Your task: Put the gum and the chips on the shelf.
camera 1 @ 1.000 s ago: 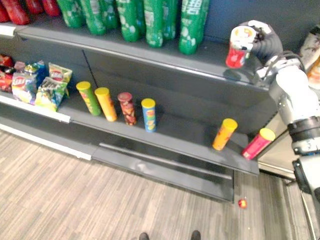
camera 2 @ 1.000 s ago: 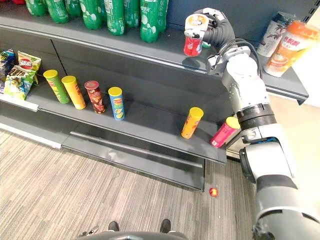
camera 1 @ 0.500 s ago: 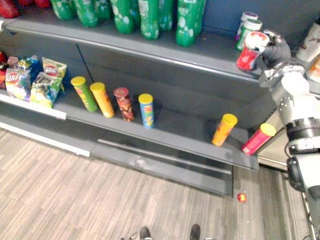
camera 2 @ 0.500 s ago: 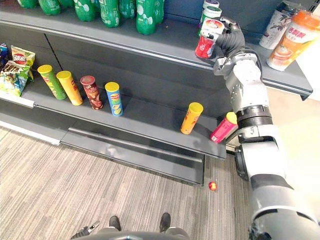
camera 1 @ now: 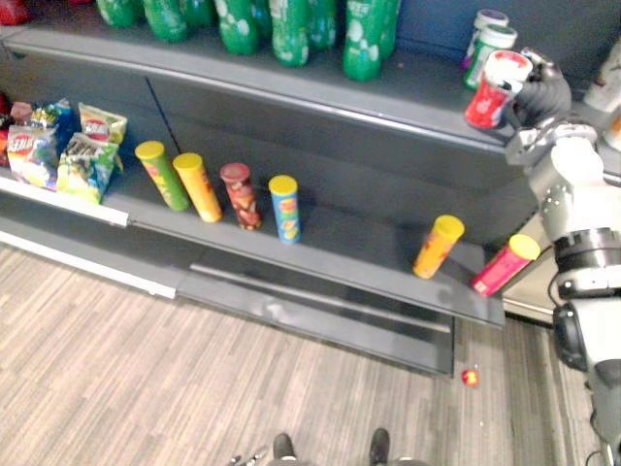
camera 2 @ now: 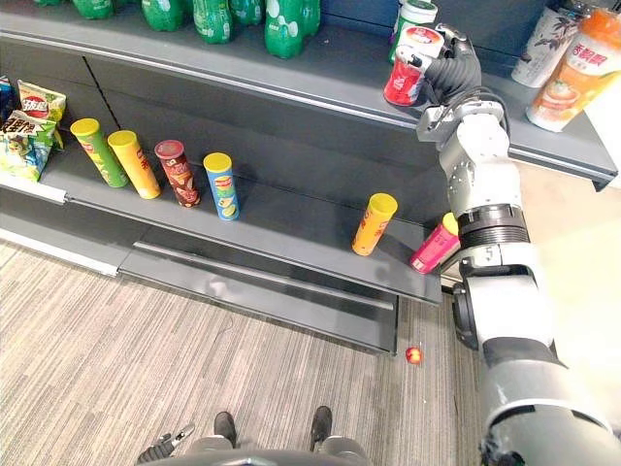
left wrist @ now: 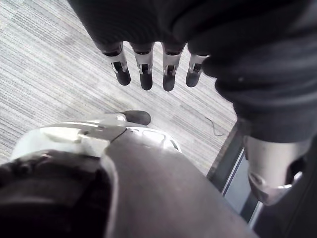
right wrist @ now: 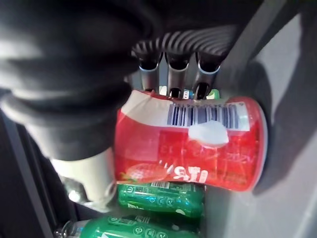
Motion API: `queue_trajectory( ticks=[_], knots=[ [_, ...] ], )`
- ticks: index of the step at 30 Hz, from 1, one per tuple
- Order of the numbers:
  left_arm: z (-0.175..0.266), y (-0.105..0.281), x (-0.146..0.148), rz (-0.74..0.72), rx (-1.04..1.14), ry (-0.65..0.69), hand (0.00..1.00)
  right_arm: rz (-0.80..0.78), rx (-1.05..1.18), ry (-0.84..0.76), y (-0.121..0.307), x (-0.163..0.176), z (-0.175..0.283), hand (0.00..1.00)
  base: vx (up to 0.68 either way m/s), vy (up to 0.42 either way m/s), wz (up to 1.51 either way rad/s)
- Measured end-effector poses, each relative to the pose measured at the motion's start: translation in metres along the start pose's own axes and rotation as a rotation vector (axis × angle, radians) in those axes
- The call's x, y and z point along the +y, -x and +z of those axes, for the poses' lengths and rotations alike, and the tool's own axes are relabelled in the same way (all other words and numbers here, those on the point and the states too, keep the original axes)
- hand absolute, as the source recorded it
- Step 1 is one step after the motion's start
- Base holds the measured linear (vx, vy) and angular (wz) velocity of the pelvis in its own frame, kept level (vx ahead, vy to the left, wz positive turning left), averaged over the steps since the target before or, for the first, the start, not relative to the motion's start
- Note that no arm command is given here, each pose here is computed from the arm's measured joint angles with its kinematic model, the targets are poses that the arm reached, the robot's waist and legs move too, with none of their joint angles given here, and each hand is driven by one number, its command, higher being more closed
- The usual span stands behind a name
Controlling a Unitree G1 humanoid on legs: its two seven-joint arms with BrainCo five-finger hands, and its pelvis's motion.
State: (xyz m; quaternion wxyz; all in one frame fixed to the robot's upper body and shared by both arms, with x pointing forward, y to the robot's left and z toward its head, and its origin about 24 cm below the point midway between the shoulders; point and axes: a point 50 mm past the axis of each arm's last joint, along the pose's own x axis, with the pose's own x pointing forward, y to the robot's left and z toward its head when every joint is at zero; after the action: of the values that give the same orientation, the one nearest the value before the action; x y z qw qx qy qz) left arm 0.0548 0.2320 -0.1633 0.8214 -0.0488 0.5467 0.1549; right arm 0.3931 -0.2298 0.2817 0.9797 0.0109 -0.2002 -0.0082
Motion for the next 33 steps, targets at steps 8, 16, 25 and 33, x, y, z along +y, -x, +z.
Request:
queue_trajectory(
  ticks=[8,16,25,33],
  knots=[
    [0.0,0.0,0.0,0.002,-0.001,0.034,0.0,-0.004,0.021,0.026,0.001,-0.001,-0.005,0.0,0.0,0.0,0.0],
    [0.0,0.0,-0.001,0.002,0.0,0.035,0.0,-0.01,0.029,0.029,0.002,-0.002,-0.007,0.0,0.0,0.0,-0.01],
    [0.0,0.0,0.0,0.006,-0.001,0.035,0.0,-0.059,-0.068,0.011,0.011,-0.005,0.007,0.0,0.0,0.0,-0.01],
    [-0.001,0.0,0.001,0.024,-0.001,0.053,0.0,-0.112,-0.375,-0.05,0.021,-0.008,0.064,0.0,0.0,0.0,0.02]
  ],
)
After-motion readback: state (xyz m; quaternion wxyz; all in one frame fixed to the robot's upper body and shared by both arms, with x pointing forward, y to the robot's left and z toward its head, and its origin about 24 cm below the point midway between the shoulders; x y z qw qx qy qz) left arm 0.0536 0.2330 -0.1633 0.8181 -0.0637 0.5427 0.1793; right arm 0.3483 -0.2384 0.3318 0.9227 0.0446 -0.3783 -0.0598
